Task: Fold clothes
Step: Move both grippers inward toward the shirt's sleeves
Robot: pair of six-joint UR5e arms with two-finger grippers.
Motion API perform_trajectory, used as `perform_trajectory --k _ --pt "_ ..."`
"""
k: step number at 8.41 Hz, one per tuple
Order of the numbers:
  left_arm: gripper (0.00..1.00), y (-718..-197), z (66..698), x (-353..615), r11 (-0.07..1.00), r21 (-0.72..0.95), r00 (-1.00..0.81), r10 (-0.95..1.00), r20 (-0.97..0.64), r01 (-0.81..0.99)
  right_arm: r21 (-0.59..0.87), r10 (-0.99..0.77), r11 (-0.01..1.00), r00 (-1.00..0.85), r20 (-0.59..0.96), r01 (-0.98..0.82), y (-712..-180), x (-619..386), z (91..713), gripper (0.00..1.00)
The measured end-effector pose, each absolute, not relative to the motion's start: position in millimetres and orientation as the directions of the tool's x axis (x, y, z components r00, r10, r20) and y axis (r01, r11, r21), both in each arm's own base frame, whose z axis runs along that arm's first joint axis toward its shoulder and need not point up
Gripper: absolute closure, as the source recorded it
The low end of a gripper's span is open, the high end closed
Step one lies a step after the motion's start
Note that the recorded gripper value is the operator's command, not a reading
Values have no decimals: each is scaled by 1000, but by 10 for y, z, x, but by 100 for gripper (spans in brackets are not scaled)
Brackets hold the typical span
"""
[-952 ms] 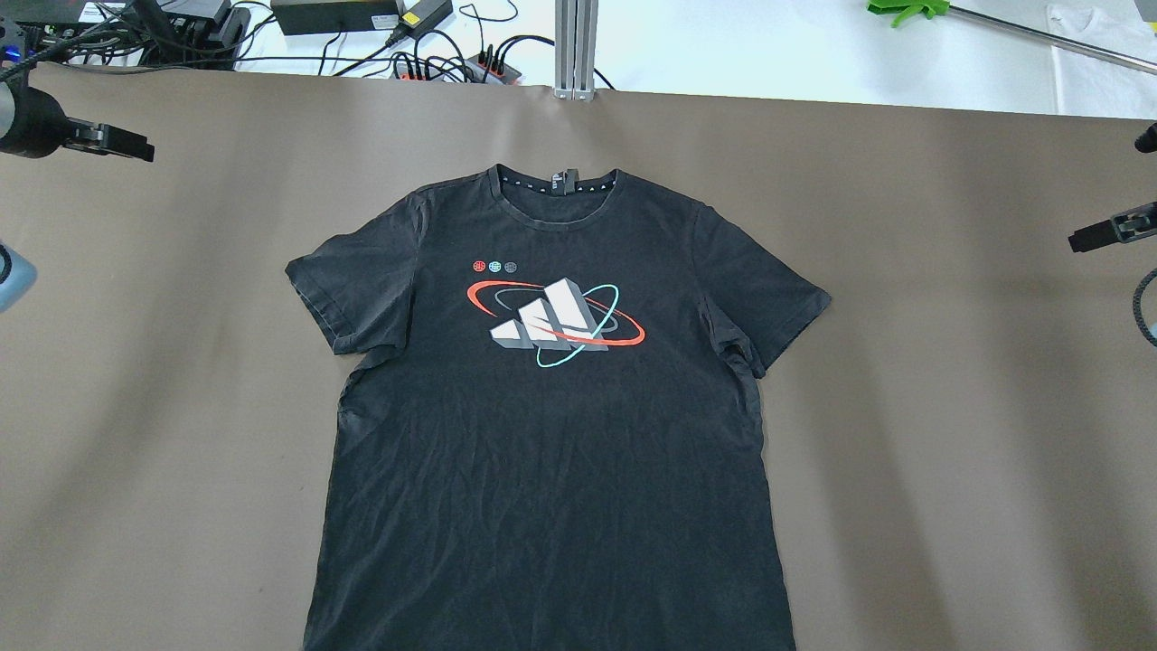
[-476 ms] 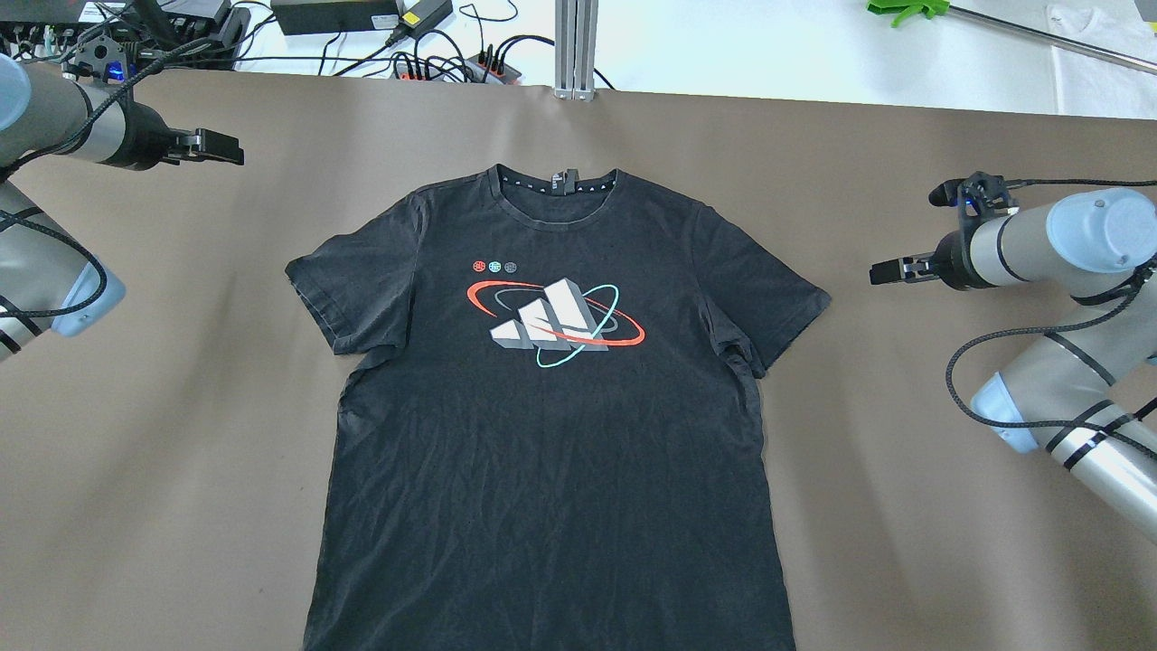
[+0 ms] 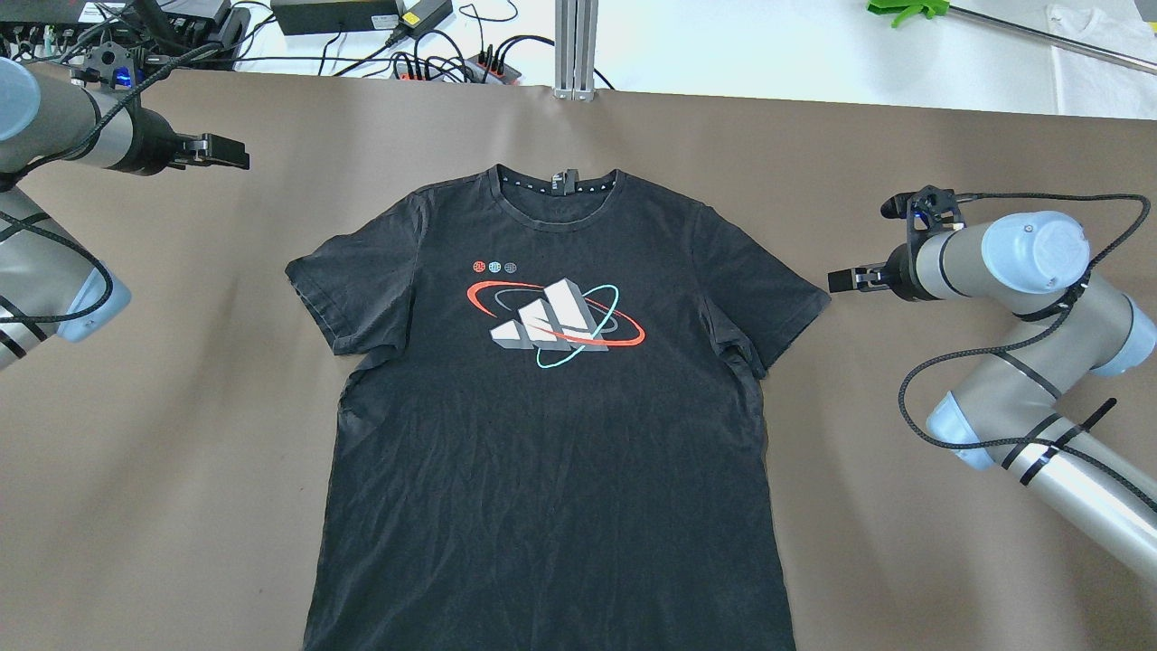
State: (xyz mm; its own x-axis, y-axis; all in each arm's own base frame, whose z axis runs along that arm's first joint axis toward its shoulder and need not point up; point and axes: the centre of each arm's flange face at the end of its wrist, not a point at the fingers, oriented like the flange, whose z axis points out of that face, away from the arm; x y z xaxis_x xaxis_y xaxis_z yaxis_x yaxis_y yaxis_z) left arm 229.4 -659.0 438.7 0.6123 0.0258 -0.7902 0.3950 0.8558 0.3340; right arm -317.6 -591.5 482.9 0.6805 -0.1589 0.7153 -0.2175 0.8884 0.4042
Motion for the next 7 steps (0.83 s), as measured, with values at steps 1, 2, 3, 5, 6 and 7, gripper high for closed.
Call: perform_trajectory --k 1,2,3,5,6,7 --pt "0 -6590 4386 2295 855 336 613 26 -790 396 407 -161 887 682 713 -216 -5895 -3233 4818 6" --pt "0 -6590 4390 2295 854 336 614 26 -789 396 411 -165 886 682 712 -215 -5893 -3281 4793 6" --pt "0 -6589 4397 2296 855 336 615 25 -788 396 415 -169 885 683 711 -213 -5894 -3330 4770 6" --pt "0 -6588 4408 2302 856 334 616 24 -788 395 416 -171 886 688 705 -206 -5884 -3413 4794 6" --pt "0 -6587 4410 2303 856 335 616 24 -787 394 413 -170 888 691 703 -202 -5877 -3439 4827 6" --pt "0 -6587 4411 2305 856 335 616 25 -787 394 410 -168 890 693 701 -198 -5872 -3460 4858 9"
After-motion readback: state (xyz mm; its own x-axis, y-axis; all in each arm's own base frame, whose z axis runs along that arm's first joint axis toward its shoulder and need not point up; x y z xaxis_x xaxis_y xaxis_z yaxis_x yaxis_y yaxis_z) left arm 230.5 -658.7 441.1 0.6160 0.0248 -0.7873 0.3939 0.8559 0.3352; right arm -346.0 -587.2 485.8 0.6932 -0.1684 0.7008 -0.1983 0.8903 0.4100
